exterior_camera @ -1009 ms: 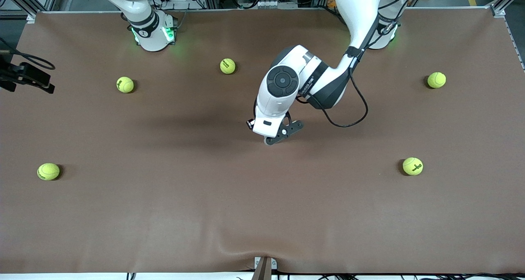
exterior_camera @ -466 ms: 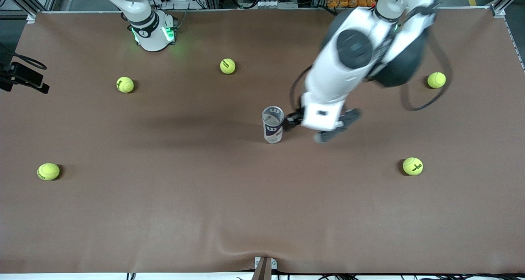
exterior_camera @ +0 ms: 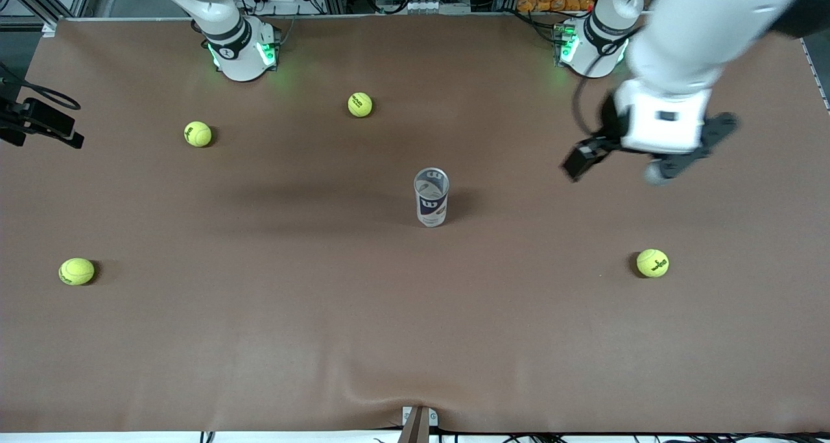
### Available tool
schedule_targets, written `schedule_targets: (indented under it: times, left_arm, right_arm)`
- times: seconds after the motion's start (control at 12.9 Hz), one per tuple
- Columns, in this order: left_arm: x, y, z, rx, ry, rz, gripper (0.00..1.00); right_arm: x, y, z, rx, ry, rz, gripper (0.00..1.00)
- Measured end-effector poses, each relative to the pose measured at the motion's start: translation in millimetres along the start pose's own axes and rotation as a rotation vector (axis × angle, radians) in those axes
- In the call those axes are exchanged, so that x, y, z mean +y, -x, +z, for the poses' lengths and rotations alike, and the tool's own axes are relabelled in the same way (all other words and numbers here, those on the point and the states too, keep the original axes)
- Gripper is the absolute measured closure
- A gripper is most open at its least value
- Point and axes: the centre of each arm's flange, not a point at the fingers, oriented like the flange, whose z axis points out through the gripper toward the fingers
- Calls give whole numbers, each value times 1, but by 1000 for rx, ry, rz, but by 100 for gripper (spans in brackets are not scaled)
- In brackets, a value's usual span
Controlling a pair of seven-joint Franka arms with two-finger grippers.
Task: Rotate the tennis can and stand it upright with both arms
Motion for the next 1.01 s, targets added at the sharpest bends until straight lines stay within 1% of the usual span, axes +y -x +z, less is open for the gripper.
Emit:
schedule_targets:
  times: [0.23,0.39,0.62,1.01]
  left_arm:
    - [-83,-58,-13,-10,-7,143,0]
    - [-125,-75,-14,-24,-11,227,0]
    - [-153,-74,4,-70,-28,295,0]
    - [-157,-54,46,-108,-41,331,0]
  right_arm:
    - [0,0,0,1,0,-1,0]
    - [0,0,0,1,0,-1,0]
    - [-3,0,0,1,0,-5,0]
    - [-5,0,0,1,0,-9,0]
